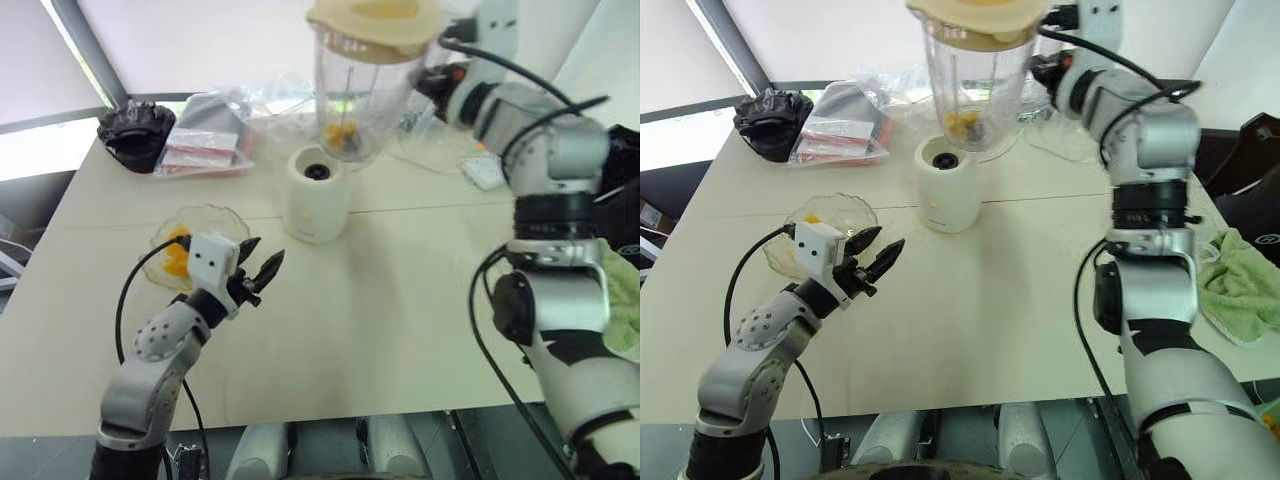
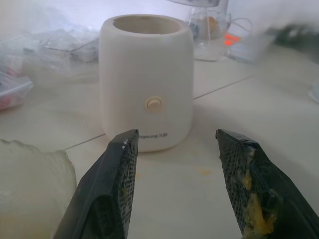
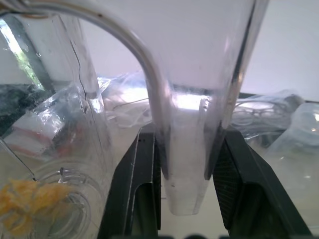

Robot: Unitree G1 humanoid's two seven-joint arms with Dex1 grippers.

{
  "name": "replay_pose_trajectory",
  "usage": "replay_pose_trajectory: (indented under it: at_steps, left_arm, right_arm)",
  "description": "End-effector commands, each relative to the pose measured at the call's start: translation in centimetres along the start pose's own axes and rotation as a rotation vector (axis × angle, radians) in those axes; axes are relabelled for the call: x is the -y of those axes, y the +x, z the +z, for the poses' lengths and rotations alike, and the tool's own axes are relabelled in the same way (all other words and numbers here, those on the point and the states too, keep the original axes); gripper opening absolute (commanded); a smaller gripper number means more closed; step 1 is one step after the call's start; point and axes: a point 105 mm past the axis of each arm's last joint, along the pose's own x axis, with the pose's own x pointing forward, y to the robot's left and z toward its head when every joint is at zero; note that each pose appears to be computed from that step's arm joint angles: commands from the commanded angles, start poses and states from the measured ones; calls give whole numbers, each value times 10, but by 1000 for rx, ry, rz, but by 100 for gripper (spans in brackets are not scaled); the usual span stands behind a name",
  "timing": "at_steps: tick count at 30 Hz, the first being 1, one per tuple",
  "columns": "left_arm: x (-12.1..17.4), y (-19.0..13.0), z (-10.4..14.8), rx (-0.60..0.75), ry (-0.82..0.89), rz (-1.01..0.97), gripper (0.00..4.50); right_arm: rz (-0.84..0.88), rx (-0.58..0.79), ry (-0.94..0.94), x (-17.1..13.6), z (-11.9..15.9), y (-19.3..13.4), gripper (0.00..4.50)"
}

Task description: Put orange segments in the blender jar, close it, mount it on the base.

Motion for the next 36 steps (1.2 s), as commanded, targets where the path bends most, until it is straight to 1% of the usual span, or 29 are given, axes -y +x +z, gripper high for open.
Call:
replay_pose_trajectory:
  at_steps: [1,6,13,17,22,27,31,34,36]
  left_arm:
    - [-1,-3,12,52,44,23,254]
    - [-2,-6,12,50,61,36,254]
    - [0,-8,10,44,69,48,254]
    - [3,-7,8,40,76,44,254]
    - [1,-6,6,31,84,40,254]
    - [1,-2,5,30,94,27,254]
    - [0,1,5,33,94,28,254]
    - [0,4,4,33,95,29,254]
    - [1,5,3,33,95,29,254]
  right_arm:
    - [39,152,-19,-20,47,4,83]
    - [54,144,-7,-34,42,19,83]
    - [24,92,-33,-31,25,27,83]
    - [2,52,-55,-23,7,25,83]
    - [-19,35,-60,-17,1,21,83]
    - [-1,9,-58,-22,-7,12,83]
    - [-20,-10,-53,-20,-14,7,83]
    - [-41,-22,-65,-18,-21,5,83]
    - [-58,-52,-61,-15,-32,6,83]
